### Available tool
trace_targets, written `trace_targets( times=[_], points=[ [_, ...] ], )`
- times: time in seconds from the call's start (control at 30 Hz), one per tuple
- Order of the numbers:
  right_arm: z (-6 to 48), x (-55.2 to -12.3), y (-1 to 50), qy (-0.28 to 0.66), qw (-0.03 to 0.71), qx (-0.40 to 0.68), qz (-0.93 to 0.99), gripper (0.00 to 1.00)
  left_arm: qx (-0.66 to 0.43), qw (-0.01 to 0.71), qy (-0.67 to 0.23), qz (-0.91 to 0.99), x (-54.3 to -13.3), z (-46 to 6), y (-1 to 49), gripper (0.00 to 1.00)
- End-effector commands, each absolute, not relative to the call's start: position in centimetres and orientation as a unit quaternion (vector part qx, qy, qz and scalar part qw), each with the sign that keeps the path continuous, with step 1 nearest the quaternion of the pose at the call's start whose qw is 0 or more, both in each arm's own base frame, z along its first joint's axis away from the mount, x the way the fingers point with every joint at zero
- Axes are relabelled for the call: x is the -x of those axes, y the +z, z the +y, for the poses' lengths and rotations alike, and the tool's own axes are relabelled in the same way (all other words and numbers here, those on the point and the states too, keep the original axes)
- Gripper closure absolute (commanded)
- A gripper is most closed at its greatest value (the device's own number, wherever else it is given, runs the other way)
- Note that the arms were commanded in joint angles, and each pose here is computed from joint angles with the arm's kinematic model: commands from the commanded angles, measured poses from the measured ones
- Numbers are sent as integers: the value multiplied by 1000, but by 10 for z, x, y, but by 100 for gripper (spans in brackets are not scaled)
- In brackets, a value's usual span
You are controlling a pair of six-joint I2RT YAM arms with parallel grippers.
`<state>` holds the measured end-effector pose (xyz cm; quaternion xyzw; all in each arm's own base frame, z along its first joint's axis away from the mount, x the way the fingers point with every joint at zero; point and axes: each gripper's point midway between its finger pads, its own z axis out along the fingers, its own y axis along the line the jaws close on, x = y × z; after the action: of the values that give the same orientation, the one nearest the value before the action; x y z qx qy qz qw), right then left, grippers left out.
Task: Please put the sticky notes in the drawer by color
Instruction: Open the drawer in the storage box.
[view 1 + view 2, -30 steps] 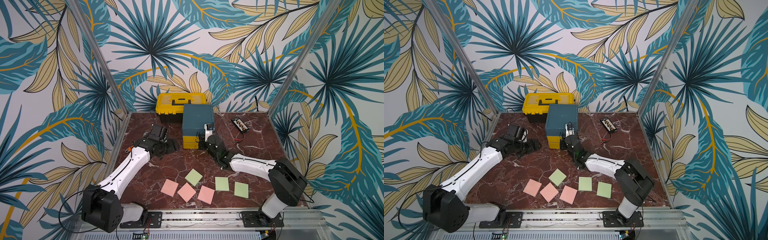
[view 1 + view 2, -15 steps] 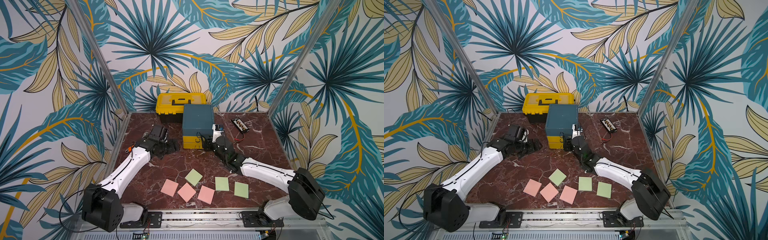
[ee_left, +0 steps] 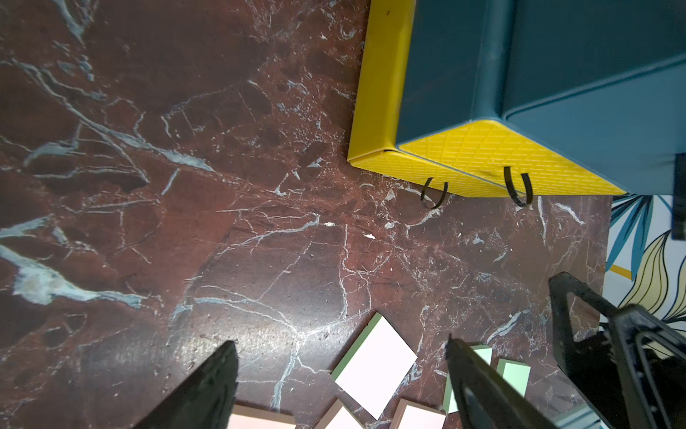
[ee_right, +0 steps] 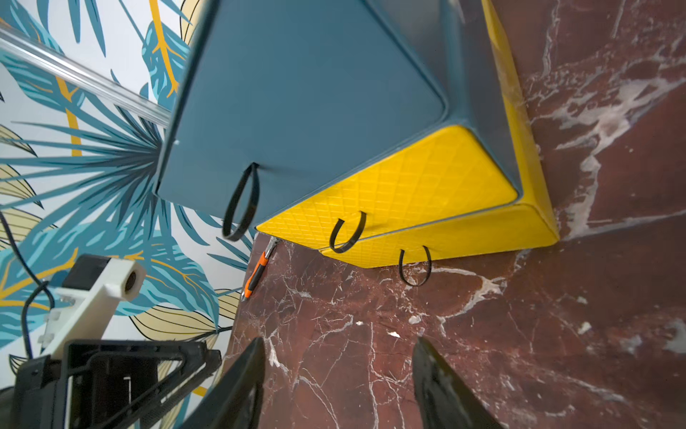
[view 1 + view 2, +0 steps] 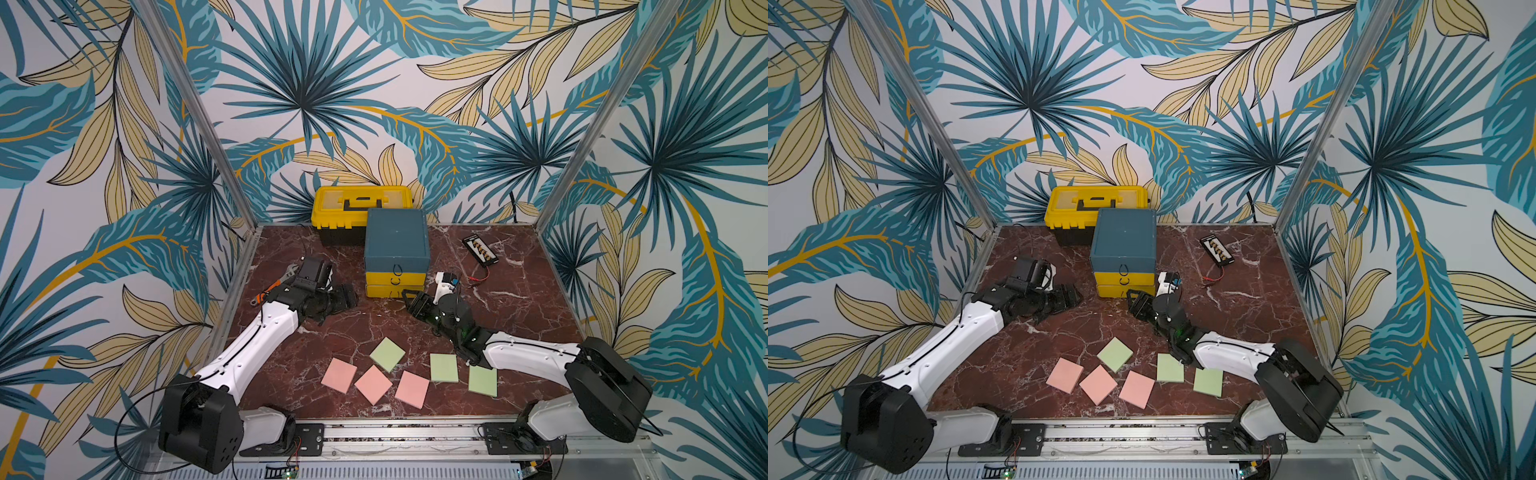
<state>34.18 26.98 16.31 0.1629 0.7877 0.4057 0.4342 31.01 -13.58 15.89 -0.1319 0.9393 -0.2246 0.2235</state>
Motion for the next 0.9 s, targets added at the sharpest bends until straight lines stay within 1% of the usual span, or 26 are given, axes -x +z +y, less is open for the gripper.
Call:
trace_targets(
  times=[0.0, 0.07, 0.2, 0.5, 0.67, 0.87],
  points=[
    [269, -349, 182, 462, 445, -224, 734, 36, 124, 248, -242, 930, -313, -136, 170, 11],
    [265, -353, 180, 464, 456, -255, 716, 36, 125, 246, -249, 928, -312, -137, 168, 11],
    [269, -360, 179, 451, 470, -276, 707, 36, 118, 236, -263, 928, -310, -141, 162, 11],
    [287, -371, 173, 470, 457, -286, 699, 40, 127, 238, -270, 924, -307, -128, 159, 11],
    [301, -377, 171, 488, 441, -282, 699, 44, 133, 236, -277, 922, -307, -124, 156, 10],
    [309, -381, 171, 497, 433, -283, 697, 45, 133, 239, -278, 921, -308, -120, 157, 10]
  ],
)
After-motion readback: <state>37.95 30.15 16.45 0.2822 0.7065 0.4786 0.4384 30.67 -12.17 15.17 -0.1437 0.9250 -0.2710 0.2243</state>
